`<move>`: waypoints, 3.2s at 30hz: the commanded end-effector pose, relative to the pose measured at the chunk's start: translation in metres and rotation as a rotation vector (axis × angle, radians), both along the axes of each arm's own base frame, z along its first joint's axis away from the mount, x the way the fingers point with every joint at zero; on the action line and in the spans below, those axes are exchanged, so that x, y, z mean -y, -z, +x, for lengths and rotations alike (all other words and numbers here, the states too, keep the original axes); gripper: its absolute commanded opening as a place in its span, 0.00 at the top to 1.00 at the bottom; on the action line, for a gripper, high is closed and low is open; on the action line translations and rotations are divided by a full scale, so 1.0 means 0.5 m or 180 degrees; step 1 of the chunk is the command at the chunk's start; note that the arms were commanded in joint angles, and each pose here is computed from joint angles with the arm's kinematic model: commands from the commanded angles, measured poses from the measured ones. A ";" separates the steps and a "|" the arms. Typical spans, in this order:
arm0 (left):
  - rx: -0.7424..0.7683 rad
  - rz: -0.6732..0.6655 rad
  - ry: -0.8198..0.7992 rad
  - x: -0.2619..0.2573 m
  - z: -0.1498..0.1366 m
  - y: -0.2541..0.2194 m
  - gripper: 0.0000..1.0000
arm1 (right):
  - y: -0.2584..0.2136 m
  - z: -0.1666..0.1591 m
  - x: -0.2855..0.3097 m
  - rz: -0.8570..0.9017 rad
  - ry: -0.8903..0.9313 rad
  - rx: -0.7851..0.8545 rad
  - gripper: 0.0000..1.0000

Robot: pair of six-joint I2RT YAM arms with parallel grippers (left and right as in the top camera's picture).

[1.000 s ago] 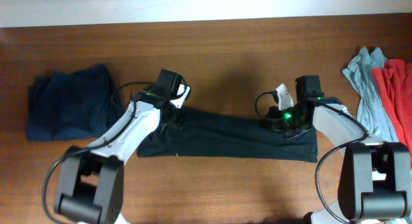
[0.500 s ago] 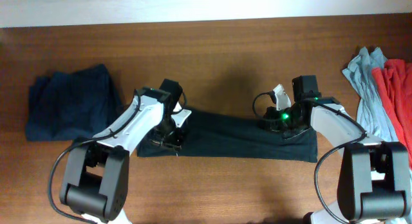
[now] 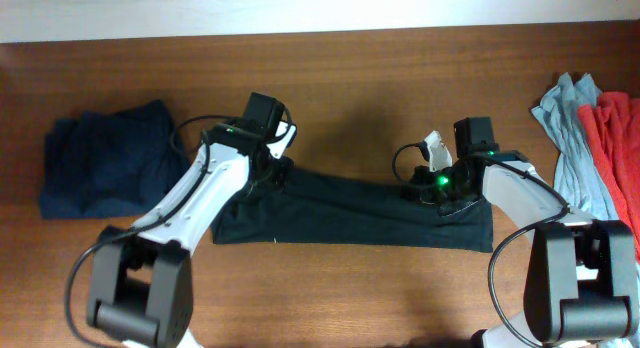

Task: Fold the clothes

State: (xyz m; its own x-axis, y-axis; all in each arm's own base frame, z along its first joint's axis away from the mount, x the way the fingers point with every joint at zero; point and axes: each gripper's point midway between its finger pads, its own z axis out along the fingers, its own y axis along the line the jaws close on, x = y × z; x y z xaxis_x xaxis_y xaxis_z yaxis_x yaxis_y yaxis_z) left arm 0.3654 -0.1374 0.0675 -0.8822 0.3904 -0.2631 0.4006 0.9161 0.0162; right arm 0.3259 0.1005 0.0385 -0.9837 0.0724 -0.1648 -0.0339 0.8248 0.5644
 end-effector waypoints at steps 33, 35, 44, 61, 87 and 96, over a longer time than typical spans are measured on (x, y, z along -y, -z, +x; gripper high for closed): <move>-0.0507 -0.0122 0.0080 0.009 -0.064 0.037 0.67 | 0.005 -0.001 -0.002 -0.0013 0.0001 -0.0026 0.95; -0.0573 -0.0093 0.0097 0.005 -0.073 0.042 0.66 | 0.006 -0.002 -0.002 -0.0014 0.0001 -0.0039 0.95; -0.0845 0.0058 0.0017 -0.030 -0.115 0.064 0.66 | 0.007 -0.009 -0.002 -0.0016 0.0000 -0.0084 0.95; -0.1201 -0.0450 0.0069 0.016 -0.170 0.085 1.00 | 0.007 -0.010 -0.002 -0.0016 0.0002 -0.0099 0.95; -0.1113 -0.0779 0.0125 0.057 -0.143 0.029 0.76 | 0.008 -0.008 0.000 -0.0039 0.0005 -0.0084 0.94; -0.0688 -0.0557 0.0149 0.033 -0.104 0.103 0.95 | 0.011 -0.008 0.004 -0.0075 0.0014 -0.0085 0.94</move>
State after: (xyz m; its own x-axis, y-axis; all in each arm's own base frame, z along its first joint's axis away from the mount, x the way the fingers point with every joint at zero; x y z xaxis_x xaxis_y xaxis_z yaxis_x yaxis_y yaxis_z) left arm 0.3263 -0.1646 0.0315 -0.9042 0.3872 -0.1802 0.4230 0.8700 -0.2533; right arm 0.3229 0.0982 0.0363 -0.9859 0.0749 -0.1497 -0.0206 0.8334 0.5523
